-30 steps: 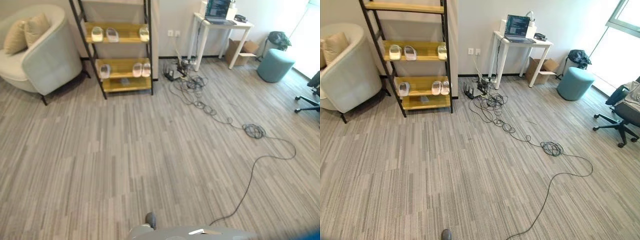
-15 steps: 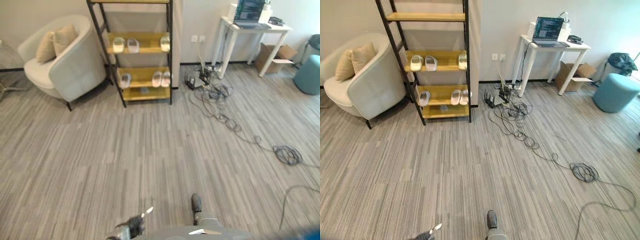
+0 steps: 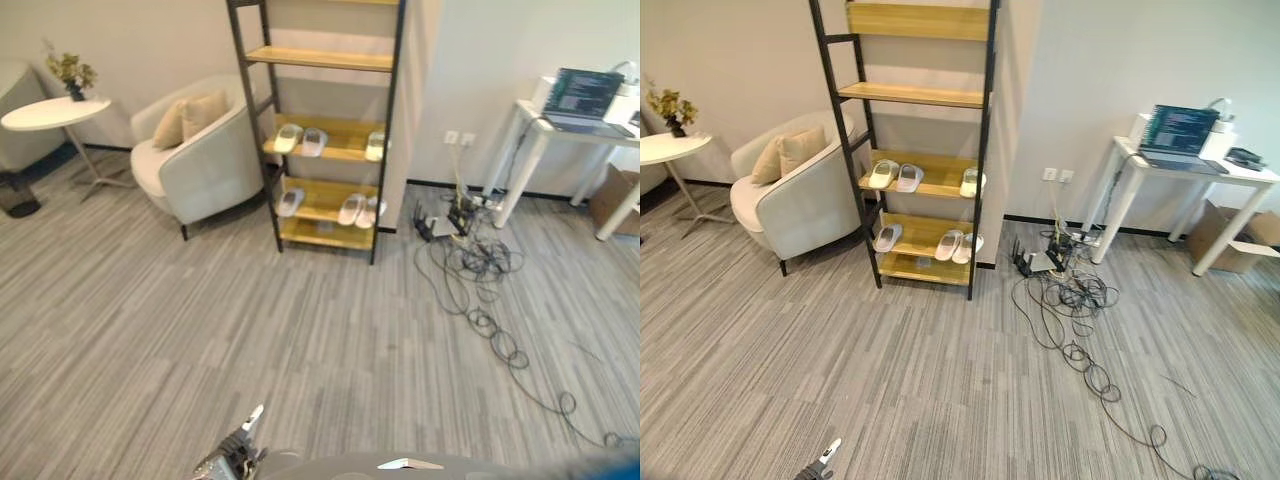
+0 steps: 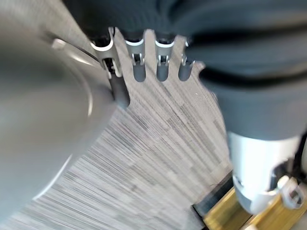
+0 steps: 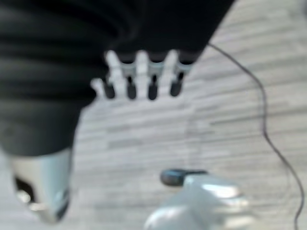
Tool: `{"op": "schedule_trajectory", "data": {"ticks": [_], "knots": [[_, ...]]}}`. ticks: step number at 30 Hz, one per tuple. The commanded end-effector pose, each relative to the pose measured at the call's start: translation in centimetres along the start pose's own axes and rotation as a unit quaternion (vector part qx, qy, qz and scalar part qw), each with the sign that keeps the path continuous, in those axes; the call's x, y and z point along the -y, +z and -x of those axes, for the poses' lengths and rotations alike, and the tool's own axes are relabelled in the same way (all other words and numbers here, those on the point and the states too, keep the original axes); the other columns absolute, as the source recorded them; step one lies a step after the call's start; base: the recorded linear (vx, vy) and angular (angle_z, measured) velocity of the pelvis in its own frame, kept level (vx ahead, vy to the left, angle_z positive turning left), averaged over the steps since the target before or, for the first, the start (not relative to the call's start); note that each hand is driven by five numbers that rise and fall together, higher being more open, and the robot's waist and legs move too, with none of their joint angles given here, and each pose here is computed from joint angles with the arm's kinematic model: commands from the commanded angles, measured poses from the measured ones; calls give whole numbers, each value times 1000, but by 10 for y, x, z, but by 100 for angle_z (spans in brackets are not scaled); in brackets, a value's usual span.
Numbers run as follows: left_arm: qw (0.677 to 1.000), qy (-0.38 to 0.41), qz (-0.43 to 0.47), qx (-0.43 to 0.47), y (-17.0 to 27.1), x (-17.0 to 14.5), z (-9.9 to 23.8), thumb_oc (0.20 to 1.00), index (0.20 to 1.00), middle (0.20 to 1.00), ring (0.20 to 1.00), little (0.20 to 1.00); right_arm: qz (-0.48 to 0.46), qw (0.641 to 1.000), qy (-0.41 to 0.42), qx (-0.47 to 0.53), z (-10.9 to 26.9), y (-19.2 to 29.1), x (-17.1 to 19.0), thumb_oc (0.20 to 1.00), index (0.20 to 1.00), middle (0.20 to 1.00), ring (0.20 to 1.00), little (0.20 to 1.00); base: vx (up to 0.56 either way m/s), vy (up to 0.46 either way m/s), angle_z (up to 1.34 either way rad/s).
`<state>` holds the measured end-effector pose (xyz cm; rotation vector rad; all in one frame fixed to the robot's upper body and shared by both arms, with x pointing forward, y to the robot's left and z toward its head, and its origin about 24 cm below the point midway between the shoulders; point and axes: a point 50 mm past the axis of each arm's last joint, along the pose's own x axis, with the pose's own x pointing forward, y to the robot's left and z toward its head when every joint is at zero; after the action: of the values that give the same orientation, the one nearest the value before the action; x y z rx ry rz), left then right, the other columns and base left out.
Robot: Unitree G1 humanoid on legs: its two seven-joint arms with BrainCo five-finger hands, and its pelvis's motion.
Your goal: Arrange the slippers neatly on the shoe rack.
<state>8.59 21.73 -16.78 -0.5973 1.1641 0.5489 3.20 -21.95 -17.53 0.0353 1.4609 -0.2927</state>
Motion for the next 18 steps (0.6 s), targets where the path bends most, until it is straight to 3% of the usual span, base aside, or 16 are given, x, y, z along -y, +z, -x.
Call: {"op": "schedule_trajectory", "data": {"ticks": [1,9,18], "knots": [[997,31,28,-62,-45,-11,4,1000,1000,1000,1000,1000,18,1000,6,-14,0,-11,-10,1000,1000,1000,1000,1000,493,60,-22],[994,69,-2,-81,-44,-45,11,1000,1000,1000,1000,1000,9,999,23,-47,2,-31,-28,1000,1000,1000,1000,1000,504,166,-15],[997,3,-73,-34,-14,0,0,1000,1000,1000,1000,1000,-11,1000,26,-13,1,-20,-25,1000,1000,1000,1000,1000,422,105,24]]}}
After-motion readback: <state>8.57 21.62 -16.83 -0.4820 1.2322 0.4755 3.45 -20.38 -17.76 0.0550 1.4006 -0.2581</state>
